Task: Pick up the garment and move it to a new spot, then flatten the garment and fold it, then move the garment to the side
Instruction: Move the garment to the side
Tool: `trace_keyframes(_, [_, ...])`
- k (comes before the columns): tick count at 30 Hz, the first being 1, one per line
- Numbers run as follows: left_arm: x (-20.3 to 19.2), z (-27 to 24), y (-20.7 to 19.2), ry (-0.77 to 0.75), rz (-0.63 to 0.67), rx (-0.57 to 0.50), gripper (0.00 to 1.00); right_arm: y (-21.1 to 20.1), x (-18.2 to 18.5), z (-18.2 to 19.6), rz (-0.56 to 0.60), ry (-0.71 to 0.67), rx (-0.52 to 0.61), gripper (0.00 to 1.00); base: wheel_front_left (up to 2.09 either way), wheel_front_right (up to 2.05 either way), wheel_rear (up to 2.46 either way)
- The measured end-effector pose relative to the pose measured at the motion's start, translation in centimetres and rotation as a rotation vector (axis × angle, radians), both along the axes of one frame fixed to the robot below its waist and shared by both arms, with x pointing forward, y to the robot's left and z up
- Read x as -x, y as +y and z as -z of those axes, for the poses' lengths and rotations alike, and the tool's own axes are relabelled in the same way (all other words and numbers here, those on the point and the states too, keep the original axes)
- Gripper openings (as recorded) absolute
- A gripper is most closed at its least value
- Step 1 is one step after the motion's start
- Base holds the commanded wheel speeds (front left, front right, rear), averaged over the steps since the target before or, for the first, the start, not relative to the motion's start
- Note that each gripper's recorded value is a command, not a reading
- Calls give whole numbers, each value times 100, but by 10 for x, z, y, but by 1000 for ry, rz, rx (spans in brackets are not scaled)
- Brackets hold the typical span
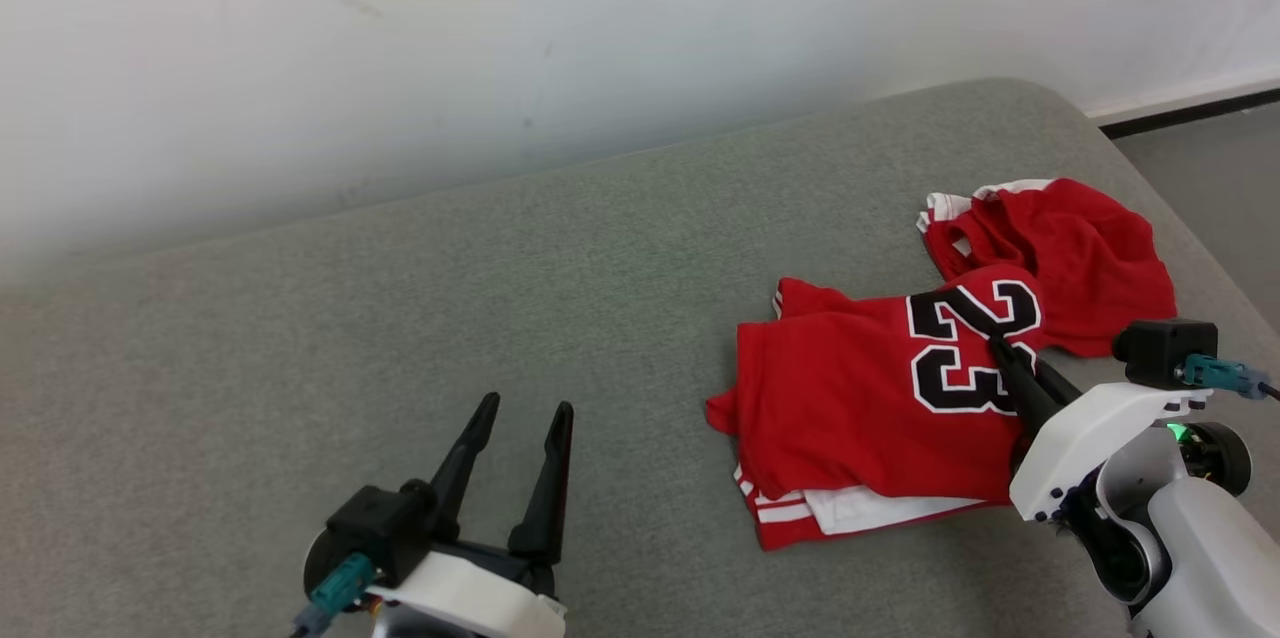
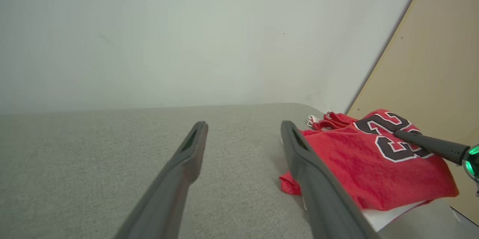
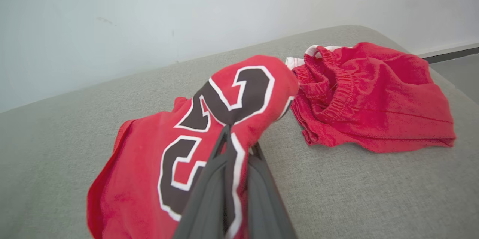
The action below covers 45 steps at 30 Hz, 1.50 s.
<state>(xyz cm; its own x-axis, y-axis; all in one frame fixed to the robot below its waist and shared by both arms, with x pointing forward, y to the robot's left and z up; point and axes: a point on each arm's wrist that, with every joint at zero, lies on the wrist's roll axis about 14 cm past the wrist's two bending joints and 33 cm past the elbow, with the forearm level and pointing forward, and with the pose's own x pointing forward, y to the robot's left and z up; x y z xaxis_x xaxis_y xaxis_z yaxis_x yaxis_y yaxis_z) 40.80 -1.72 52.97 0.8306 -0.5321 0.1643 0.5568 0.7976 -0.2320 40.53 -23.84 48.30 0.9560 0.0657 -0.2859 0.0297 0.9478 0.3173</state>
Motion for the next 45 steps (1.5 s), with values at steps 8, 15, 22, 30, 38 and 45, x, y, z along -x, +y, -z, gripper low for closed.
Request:
trace_keyframes(8, [-4,9,-32,13,90,-6,100,-25,7,1,74,-11,2,0,0,0,0])
trace_keyframes(15, [-16,16,-34,13,95,-15,100,-35,-16,-12,60,-31,50,0,0,0,0])
trace_keyframes(22, [-39,35,-21,32,58,-34,100,-76,-59,-31,69,-34,192,0,0,0,0])
trace_keyframes(30, [-64,74,2,96,4,-66,100,-127,-96,-14,92,70,376,0,0,0,0])
trace_keyframes(38, [-77,98,25,133,-50,-93,100,-155,-97,45,121,280,437,37,0,0,0])
trace_keyframes(45, [-79,94,31,123,-64,-97,100,-173,-96,47,184,259,509,100,0,0,0])
